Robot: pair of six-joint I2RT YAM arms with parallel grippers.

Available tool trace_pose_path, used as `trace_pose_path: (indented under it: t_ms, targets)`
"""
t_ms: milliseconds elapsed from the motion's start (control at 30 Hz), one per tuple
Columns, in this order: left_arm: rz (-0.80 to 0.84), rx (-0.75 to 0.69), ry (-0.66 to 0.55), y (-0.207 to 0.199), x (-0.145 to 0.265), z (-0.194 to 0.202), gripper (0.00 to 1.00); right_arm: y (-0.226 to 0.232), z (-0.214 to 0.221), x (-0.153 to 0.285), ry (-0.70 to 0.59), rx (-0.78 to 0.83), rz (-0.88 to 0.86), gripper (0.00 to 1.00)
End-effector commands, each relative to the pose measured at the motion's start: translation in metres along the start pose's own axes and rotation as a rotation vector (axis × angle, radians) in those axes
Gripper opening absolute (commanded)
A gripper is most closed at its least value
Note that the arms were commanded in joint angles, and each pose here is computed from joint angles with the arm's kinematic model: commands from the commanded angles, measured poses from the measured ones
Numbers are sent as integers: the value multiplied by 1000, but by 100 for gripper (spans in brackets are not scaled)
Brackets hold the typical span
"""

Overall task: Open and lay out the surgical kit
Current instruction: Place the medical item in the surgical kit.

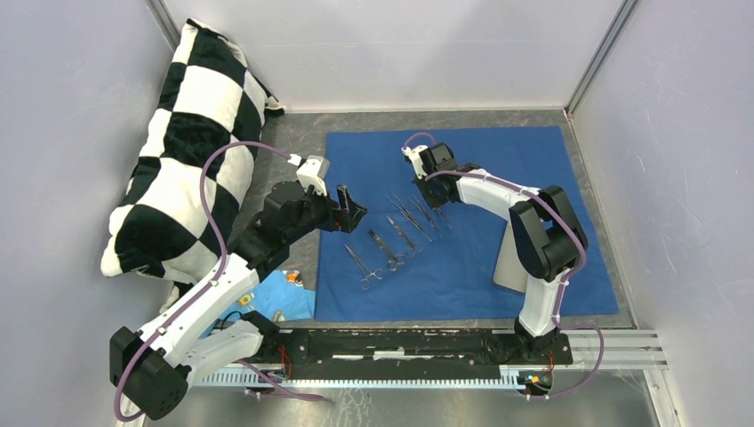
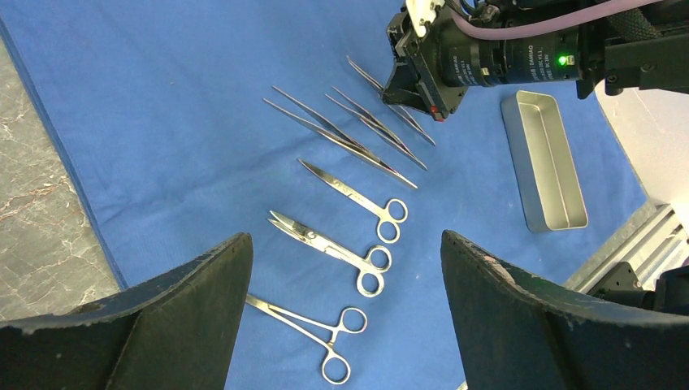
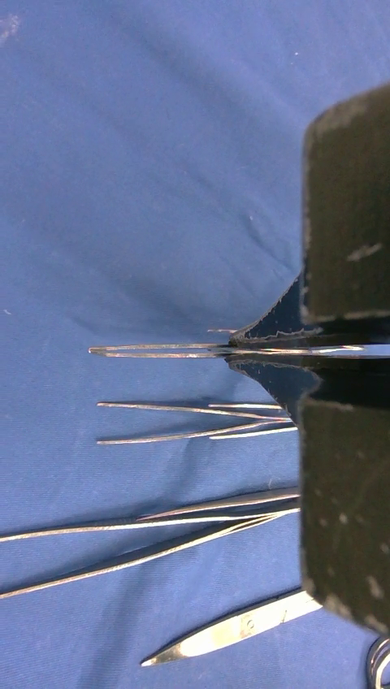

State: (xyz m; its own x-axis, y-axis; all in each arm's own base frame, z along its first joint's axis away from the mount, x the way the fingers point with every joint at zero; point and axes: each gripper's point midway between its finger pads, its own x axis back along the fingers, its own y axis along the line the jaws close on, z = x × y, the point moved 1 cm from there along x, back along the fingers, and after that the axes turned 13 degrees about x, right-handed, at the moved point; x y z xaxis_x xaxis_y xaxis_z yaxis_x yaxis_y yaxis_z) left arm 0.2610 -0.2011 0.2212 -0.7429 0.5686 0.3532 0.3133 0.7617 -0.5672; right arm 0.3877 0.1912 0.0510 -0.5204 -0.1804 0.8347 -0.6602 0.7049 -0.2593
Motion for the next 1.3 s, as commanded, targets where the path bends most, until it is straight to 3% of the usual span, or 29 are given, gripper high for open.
trace_pose_path:
  t_ms: [0, 1267]
  targets:
    - [37, -38, -43, -11, 1, -16, 91, -9, -20, 1, -44, 8, 10, 1]
    - [43, -38, -32, -12, -2, -14, 92, -21, -46, -22, -41, 23, -1, 5]
